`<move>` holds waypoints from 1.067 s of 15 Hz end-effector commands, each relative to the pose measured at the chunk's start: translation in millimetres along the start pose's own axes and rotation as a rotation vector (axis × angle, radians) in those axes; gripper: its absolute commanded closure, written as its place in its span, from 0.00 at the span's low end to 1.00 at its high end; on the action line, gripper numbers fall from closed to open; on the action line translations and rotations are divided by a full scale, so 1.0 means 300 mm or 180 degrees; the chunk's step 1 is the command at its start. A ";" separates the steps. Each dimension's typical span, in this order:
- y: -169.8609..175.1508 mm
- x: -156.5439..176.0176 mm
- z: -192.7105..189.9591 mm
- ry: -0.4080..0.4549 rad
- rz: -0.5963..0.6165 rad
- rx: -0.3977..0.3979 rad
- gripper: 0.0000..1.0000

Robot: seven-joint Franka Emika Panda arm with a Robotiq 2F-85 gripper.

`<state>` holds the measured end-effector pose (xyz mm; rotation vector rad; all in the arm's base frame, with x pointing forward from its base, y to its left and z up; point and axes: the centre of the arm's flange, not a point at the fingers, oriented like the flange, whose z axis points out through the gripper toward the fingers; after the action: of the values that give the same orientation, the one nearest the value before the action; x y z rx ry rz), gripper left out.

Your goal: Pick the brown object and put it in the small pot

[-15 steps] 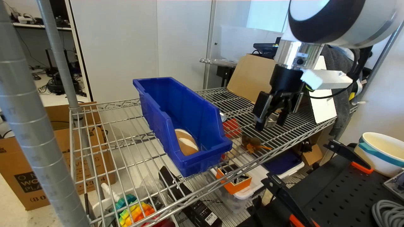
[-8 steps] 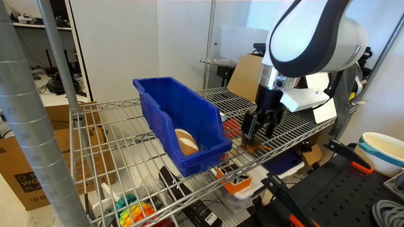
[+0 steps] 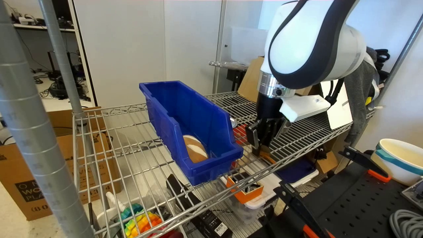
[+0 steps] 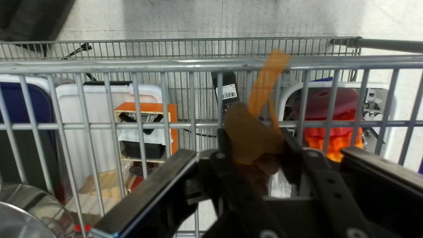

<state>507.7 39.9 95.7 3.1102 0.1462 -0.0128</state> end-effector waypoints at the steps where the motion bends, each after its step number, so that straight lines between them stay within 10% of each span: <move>1: 0.003 0.003 -0.055 0.0162 -0.0001 -0.0012 0.91; 10: 0.332 0.099 -0.401 0.0793 0.0763 0.0228 0.97; 16: 0.544 0.231 -0.404 0.0802 0.1386 0.0188 0.97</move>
<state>565.8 -96.1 231.1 3.1301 -0.4276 0.4144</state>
